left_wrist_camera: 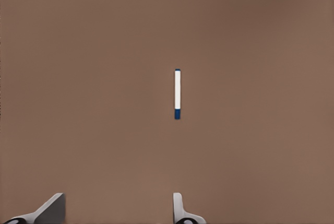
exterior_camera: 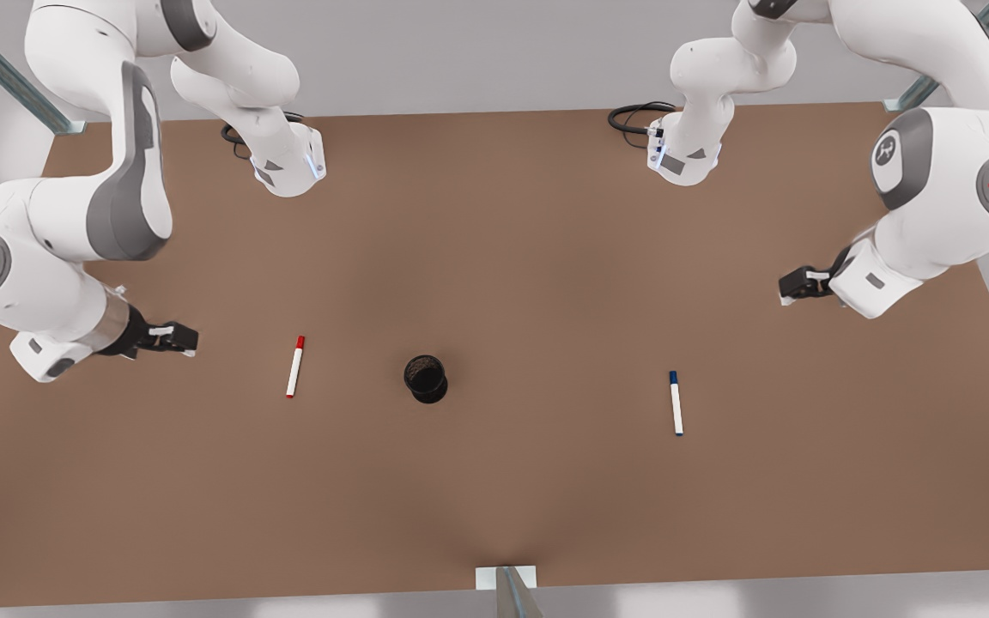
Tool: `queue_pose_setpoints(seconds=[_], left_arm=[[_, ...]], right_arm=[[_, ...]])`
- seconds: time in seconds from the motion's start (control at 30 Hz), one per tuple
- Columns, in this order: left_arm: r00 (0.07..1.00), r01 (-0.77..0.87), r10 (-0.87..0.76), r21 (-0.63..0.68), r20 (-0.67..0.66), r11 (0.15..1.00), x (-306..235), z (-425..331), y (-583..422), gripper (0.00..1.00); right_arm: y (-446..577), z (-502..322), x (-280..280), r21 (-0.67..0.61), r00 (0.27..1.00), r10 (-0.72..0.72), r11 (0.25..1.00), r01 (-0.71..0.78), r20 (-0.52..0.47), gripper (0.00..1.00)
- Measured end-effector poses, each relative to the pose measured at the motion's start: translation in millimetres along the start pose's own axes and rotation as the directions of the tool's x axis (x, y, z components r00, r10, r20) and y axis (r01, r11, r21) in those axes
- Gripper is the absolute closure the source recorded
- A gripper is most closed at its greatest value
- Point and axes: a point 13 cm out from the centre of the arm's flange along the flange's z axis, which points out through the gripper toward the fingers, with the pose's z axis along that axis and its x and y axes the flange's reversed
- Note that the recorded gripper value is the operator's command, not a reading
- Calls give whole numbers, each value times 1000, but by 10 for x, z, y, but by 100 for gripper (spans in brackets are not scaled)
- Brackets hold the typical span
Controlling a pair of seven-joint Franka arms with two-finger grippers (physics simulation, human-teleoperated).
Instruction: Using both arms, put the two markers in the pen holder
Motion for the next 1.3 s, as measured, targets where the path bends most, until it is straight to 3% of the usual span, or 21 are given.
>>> queue_pose_setpoints(seconds=[0.07, 0.17, 0.33, 0.57, 1.03, 1.1, 1.2, 1.3], left_arm=[[1000, -10, 10, 1, -9, 1000, -185, 253, -34, 0], [999, 3, -1, 41, -50, 999, -676, 1244, -221, 0], [998, 55, -54, 71, -16, 996, -1211, 2395, -275, 0], [999, 34, -34, 60, -4, 998, -1162, 3448, -670, 0], [996, 75, -75, -3, 53, 997, -1286, 4061, -751, 0], [995, 87, -86, -2, 58, 996, -1309, 4097, -752, 0], [992, 101, -101, 0, 71, 995, -1385, 4126, -745, 0], [990, 114, -113, -1, 83, 994, -1459, 4149, -719, 0]], right_arm=[[-123, 26, -67, -1, 1000, 20, 1000, -20, 22, 0], [-142, 157, -165, -4, 999, 25, 1000, -25, 31, 0], [-260, 961, -241, -15, 999, 44, 999, -44, -30, 0], [-483, 2129, 73, -27, 992, 79, 996, -82, -94, 0], [616, 3445, 459, -68, 989, 27, 997, -37, -142, 1], [683, 3549, 437, -62, 990, 31, 997, -40, -135, 5], [727, 3668, 388, -56, 991, 54, 997, -61, -125, 22], [712, 3753, 371, -54, 989, 87, 994, -94, -121, 27]])
